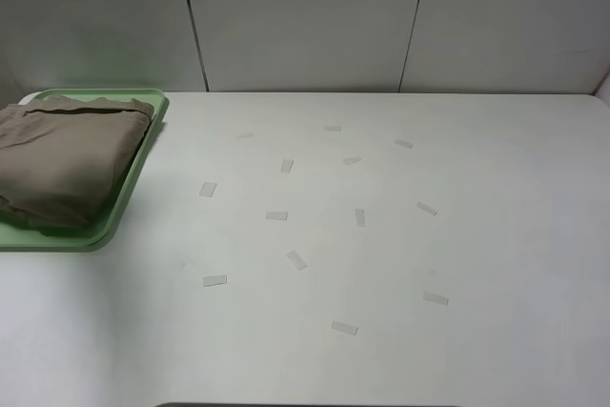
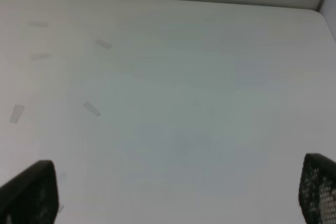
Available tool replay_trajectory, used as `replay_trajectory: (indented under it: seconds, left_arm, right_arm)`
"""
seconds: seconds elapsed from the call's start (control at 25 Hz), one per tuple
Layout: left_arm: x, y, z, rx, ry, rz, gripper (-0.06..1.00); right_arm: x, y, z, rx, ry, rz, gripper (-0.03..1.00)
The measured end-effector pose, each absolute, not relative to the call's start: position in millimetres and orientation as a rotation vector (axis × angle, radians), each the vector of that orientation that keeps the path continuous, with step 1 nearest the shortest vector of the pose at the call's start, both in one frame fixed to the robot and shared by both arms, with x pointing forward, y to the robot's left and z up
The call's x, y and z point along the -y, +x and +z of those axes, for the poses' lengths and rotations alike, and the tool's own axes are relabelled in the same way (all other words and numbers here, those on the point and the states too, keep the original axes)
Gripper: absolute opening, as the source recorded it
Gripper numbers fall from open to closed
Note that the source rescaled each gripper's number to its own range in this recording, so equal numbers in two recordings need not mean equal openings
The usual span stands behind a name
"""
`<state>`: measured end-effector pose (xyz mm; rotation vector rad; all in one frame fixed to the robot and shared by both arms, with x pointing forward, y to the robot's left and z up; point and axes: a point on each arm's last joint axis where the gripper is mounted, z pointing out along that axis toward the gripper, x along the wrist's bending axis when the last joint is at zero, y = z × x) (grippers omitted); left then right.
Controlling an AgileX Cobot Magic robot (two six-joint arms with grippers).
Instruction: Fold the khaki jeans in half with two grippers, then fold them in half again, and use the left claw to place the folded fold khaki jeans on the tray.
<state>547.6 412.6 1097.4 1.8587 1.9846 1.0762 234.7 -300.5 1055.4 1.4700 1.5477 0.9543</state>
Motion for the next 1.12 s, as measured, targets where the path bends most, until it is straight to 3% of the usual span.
replay_trajectory:
  seconds: [0.6,0.84,1.12]
  left_arm:
    - [-359.4,387.7,1179.6,-1.712,1.441,1.418,0.99]
    - [-325.9,316.9,1190.6,-1.488,1.448,1.459,0.99]
    - [-293.0,264.4,1182.7,-1.304,1.528,1.311,0.99]
  right_arm:
    - [300.5,234.7,1055.4,-1.548,1.470,0.954,1.00]
    - [300.5,234.7,1055.4,-1.548,1.470,0.954,1.00]
    - [300.5,234.7,1055.4,-1.548,1.470,0.954,1.00]
